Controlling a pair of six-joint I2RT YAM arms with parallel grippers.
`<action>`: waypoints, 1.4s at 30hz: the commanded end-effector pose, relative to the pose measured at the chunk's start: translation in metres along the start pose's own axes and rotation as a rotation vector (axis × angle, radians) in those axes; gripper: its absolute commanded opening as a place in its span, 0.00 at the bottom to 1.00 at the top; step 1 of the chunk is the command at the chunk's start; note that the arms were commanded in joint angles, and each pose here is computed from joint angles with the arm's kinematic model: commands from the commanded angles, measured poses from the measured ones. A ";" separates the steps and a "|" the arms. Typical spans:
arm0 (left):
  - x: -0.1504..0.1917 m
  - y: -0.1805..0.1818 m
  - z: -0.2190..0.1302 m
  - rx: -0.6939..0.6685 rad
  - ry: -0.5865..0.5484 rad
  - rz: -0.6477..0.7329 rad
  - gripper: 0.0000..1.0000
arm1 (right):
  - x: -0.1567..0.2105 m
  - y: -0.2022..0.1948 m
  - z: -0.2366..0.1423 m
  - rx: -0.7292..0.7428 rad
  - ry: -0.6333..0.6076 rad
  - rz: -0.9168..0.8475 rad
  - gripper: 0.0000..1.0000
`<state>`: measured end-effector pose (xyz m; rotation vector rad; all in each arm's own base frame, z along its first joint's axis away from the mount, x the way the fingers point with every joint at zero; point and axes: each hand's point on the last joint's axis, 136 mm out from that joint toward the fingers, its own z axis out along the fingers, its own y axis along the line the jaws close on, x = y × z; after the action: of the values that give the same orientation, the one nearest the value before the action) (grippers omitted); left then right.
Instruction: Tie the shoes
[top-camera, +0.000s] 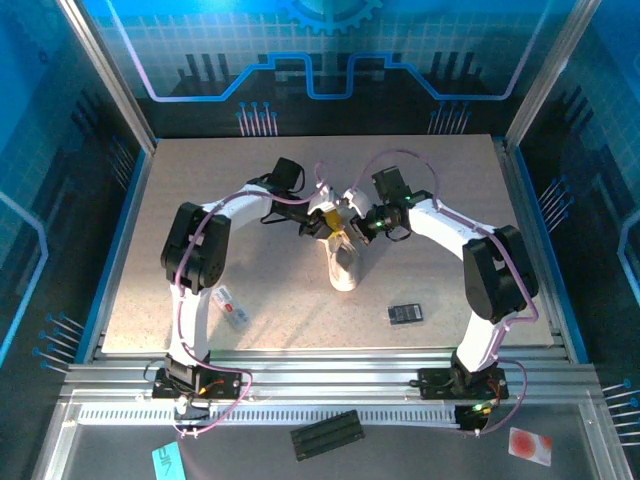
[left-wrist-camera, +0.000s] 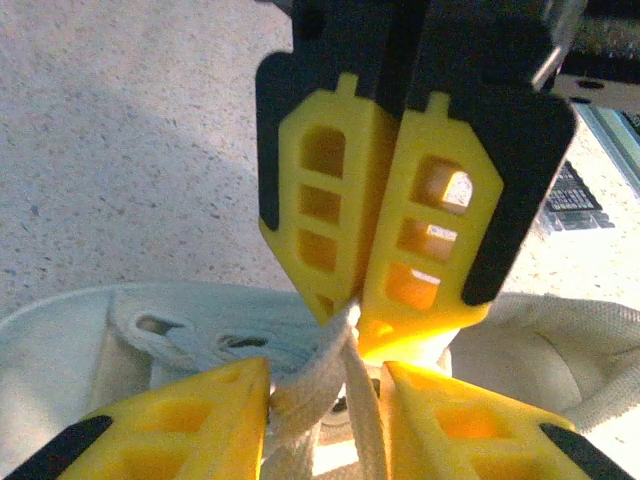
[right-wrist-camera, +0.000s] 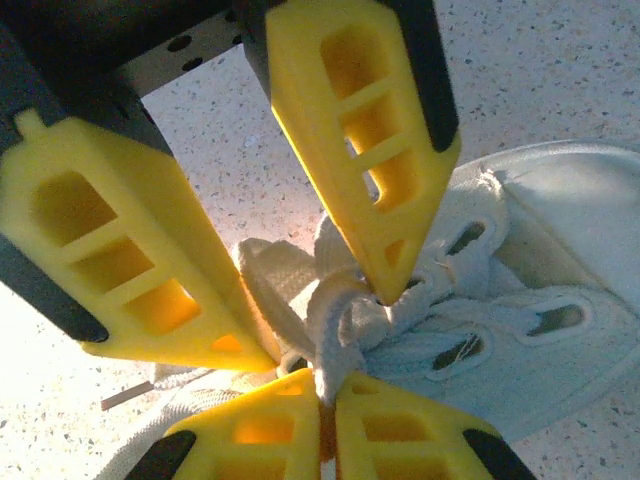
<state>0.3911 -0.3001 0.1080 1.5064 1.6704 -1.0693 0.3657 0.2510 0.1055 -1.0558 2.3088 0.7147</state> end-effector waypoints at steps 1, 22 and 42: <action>0.001 -0.006 0.003 0.034 0.014 0.015 0.30 | -0.008 0.012 -0.007 -0.014 -0.031 -0.053 0.10; 0.003 -0.001 0.004 -0.108 0.045 0.102 0.00 | -0.022 -0.021 -0.050 -0.079 -0.215 0.318 0.36; -0.009 -0.002 0.001 -0.208 0.020 0.170 0.00 | 0.001 -0.038 0.001 -0.179 -0.111 0.552 0.33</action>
<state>0.3940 -0.3014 0.0992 1.5034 1.6296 -0.7864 0.3926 0.2324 0.1046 -0.4732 2.4451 1.1855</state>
